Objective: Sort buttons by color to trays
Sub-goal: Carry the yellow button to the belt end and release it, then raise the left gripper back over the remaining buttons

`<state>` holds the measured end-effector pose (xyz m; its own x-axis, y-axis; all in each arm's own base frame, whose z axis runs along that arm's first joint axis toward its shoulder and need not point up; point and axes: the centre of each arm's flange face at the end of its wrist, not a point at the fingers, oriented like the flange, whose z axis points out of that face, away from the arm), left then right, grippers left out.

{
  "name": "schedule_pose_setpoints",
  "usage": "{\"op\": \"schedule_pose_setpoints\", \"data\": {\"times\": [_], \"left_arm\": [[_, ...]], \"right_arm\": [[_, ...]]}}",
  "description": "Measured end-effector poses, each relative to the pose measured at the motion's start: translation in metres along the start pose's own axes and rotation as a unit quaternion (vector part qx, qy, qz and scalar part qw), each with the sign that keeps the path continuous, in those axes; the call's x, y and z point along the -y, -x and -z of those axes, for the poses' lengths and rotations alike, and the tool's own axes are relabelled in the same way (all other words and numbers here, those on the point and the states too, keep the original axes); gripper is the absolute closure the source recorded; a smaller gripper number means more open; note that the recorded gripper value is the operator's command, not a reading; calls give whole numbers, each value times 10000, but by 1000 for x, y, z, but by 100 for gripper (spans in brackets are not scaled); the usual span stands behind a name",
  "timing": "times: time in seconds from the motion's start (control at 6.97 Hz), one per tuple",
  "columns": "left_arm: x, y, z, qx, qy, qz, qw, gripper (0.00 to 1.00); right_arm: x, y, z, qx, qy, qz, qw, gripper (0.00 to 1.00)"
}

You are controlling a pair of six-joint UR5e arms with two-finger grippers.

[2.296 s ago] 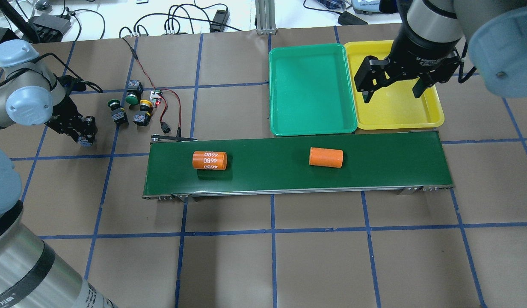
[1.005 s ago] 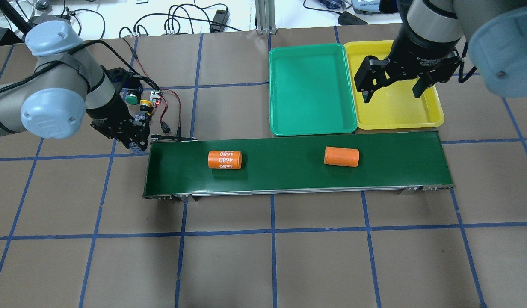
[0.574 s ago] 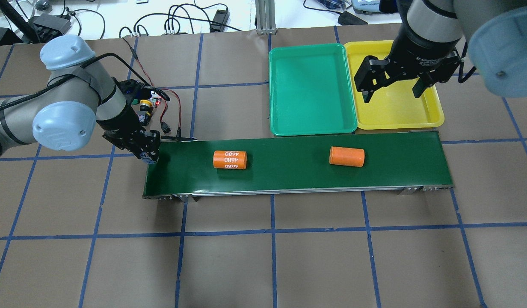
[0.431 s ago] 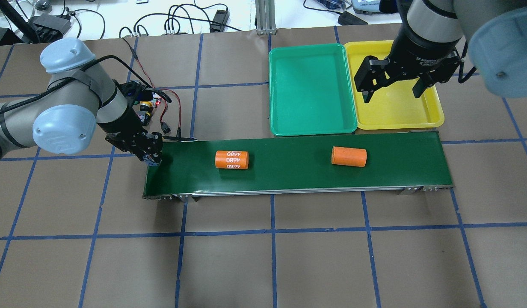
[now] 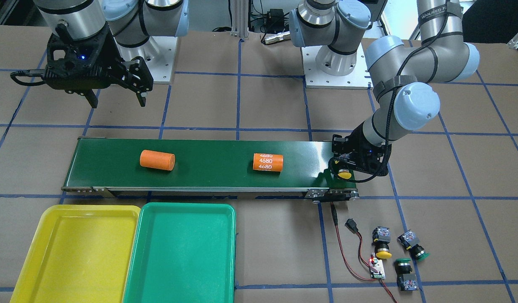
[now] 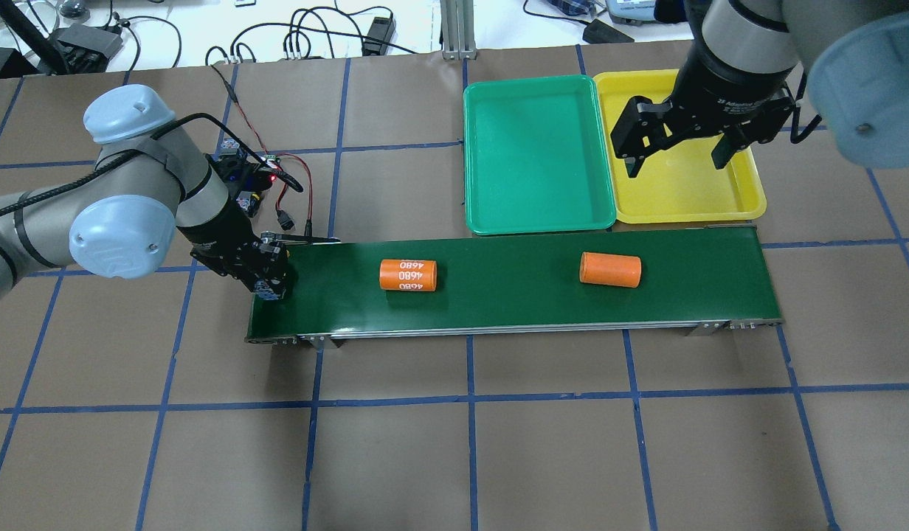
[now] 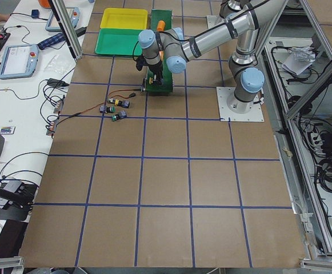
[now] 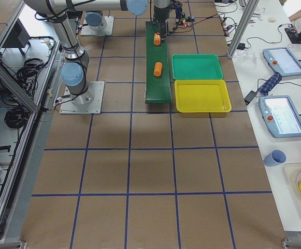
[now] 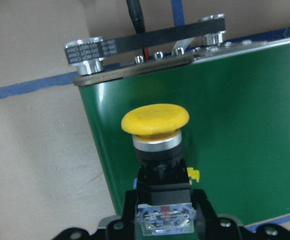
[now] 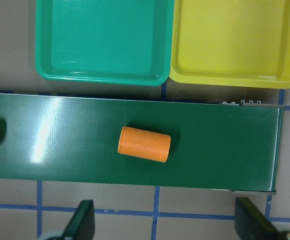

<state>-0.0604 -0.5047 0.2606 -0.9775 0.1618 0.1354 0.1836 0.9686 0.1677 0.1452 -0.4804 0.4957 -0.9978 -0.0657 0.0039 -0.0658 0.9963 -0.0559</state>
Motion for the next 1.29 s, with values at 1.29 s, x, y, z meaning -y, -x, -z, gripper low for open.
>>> {"op": "schedule_pose_setpoints", "data": {"times": [1.29], "left_arm": [[78,157,89,733,-1177,1028,9850,0]], "right_arm": [[0,0,0,0,1,0,10000,0]]}}
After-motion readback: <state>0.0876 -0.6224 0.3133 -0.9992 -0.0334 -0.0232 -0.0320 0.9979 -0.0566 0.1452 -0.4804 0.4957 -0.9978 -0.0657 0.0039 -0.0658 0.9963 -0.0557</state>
